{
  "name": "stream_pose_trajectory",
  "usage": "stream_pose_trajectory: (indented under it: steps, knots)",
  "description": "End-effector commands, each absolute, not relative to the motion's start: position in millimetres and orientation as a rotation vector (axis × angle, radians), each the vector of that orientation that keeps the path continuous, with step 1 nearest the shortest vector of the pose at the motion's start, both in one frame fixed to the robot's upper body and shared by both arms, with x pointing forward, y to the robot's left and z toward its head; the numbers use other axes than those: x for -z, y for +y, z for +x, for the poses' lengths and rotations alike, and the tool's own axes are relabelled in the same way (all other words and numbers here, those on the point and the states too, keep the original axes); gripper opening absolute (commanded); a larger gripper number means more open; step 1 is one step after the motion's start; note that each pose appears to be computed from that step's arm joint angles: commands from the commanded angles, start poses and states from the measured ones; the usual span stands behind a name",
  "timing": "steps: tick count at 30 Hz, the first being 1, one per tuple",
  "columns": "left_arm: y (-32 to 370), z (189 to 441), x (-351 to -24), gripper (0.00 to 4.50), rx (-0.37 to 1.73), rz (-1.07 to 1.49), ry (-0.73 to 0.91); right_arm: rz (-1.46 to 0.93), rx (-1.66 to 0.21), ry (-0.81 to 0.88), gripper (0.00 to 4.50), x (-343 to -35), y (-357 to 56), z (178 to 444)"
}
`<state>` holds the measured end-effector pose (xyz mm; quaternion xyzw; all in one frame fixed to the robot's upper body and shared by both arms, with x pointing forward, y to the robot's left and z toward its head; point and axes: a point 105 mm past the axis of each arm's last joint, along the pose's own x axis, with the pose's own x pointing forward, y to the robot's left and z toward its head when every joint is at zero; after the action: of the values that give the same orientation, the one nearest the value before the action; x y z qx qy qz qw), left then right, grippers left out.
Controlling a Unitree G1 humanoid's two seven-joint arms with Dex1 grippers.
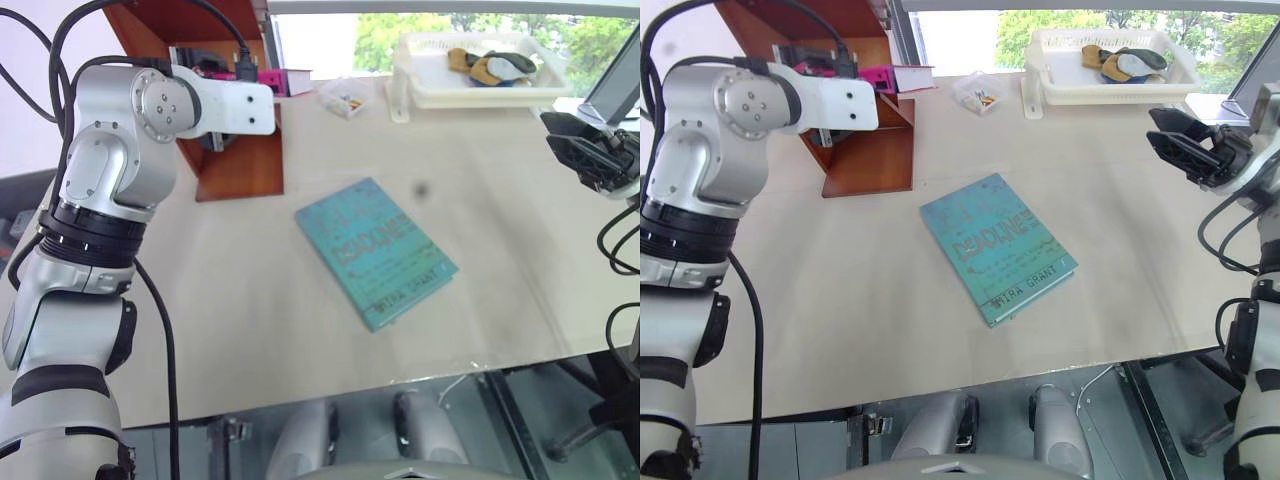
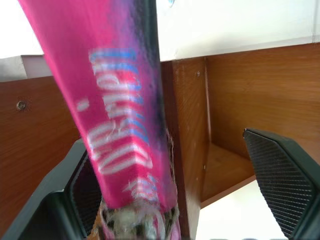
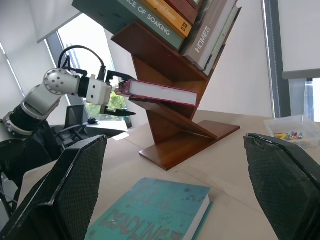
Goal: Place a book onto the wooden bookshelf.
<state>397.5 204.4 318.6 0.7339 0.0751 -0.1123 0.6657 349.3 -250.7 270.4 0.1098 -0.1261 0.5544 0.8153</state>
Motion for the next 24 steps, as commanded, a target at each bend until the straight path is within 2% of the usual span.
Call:
stream_pose_trajectory:
  steps: [1, 19, 21, 24]
  knots:
    - [205.2, 392.5, -355.6, 4.48, 0.143, 1.675, 0.07, 0.175, -1.239, -0.334, 4.5, -287.3, -253.8, 337.2]
    - [202.5, 372.4, -382.7, 4.48, 0.095, 1.655, -0.024, 0.171, -1.239, -0.332, 4.5, -287.6, -256.3, 333.5]
    - [196.3, 370.3, -391.5, 4.48, 0.077, 1.66, -0.12, 0.169, -1.237, -0.33, 4.5, -287.2, -256.8, 333.0]
    - [174.6, 362.2, -387.0, 4.48, 0.162, 1.559, -0.245, 0.161, -1.241, -0.322, 4.5, -286.7, -257.3, 330.4]
